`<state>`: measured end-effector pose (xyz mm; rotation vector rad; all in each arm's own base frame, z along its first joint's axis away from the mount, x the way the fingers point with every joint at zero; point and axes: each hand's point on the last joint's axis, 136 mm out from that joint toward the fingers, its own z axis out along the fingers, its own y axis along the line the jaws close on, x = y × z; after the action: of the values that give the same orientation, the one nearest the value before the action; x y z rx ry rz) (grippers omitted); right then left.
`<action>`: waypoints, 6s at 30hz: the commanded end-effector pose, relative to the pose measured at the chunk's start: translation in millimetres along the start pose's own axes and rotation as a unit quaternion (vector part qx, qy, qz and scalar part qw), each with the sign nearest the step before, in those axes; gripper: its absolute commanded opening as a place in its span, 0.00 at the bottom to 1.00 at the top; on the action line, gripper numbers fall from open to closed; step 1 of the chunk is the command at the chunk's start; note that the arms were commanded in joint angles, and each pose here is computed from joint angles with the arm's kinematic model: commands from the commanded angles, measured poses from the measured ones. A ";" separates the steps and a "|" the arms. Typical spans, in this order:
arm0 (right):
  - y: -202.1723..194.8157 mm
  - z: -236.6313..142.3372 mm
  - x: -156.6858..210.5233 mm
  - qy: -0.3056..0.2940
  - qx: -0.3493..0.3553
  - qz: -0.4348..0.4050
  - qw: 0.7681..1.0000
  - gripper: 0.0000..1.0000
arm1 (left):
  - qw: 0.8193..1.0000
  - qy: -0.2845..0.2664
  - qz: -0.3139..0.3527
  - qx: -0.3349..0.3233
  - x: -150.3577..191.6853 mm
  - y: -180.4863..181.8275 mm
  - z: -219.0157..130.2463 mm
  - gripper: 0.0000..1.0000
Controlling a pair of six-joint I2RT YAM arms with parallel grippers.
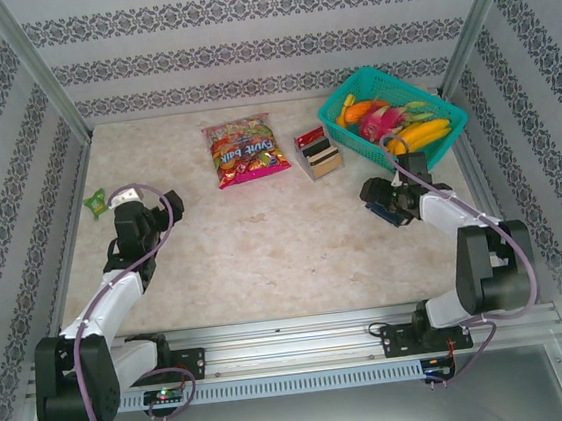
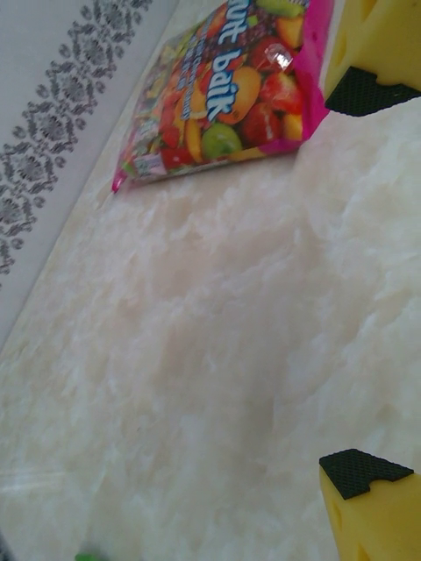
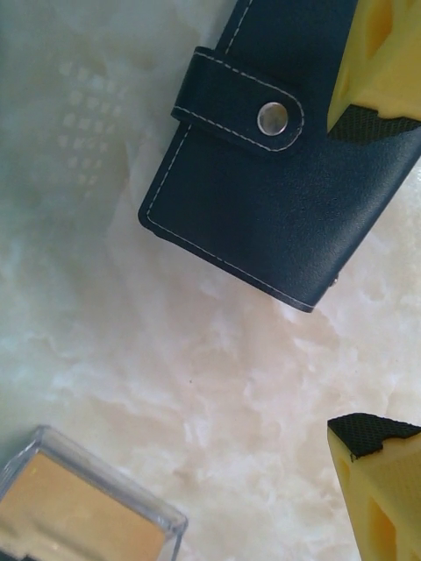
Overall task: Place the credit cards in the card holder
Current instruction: Move the card holder to the bottom-center of the table, then pick up the card holder at the bottom-center of the table, then open the button on the card holder.
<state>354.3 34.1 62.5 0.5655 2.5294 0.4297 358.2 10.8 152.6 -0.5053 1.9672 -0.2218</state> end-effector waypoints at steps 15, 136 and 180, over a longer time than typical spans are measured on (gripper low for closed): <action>17.8 37.6 38.5 0.046 0.093 -0.043 0.994 0.77 | 0.999 0.029 0.012 0.044 -10.1 -21.6 -9.3 1.00; 111.7 37.1 246.1 0.255 -0.070 -0.118 0.957 0.20 | 0.860 0.462 -0.131 0.171 241.9 -178.2 -52.7 0.55; 172.2 27.9 214.1 0.203 -0.104 -0.159 0.961 0.53 | 0.856 0.416 -0.120 0.282 206.0 -223.9 -59.9 0.07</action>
<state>261.6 289.2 37.2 0.0178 2.7862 0.8404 276.9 -265.7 56.5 -0.3889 2.6173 -1.1931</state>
